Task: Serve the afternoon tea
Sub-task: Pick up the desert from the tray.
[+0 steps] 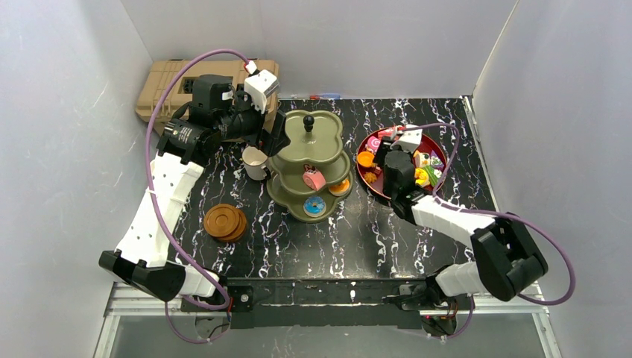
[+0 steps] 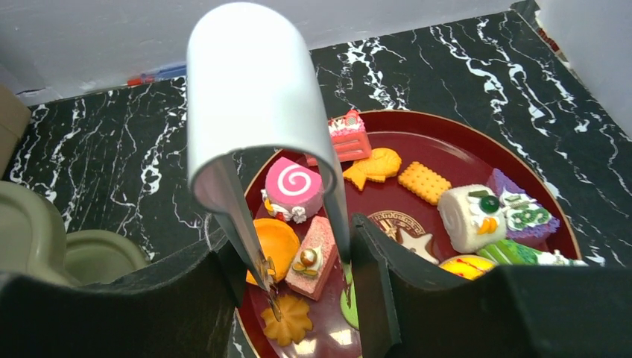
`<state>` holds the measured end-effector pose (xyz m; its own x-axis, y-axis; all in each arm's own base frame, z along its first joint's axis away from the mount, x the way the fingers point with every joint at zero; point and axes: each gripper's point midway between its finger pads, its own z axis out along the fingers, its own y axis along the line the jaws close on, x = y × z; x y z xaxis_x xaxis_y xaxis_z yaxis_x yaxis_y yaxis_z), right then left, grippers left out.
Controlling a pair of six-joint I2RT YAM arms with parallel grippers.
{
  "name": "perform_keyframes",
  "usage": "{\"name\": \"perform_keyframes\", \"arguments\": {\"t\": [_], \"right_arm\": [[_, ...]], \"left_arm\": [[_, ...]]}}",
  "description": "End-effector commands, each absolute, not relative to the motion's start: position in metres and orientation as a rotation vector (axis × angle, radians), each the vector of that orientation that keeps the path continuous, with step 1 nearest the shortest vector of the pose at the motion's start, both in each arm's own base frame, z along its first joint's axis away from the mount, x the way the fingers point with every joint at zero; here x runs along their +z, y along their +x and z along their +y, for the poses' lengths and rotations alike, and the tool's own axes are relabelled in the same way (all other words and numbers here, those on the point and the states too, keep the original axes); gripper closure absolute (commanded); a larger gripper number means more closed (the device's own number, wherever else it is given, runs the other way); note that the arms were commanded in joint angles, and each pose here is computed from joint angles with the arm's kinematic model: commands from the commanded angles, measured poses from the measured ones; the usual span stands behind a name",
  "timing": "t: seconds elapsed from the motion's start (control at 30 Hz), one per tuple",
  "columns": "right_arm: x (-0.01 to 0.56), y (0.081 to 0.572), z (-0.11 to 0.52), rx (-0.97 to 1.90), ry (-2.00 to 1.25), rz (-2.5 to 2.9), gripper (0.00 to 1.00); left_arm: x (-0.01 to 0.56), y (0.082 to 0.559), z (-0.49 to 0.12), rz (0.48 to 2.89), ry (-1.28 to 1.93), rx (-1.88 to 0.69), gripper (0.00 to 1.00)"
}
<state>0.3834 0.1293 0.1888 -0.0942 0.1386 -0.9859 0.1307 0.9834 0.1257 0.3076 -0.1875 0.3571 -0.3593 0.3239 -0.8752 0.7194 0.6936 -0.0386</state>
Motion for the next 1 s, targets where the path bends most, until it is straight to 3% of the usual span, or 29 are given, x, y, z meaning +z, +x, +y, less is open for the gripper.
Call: {"name": "perform_keyframes", "arguments": {"t": [0.0, 0.97], "right_arm": [[0.233, 0.407, 0.141, 0.136, 0.285, 1.526, 0.43], [0.203, 0.411, 0.12, 0.005, 0.226, 1.583, 0.47]], "left_arm": [[0.378, 0.298, -0.183, 1.9, 0.808, -0.513, 0.02], [0.374, 0.302, -0.183, 1.907, 0.818, -0.501, 0.02]]}}
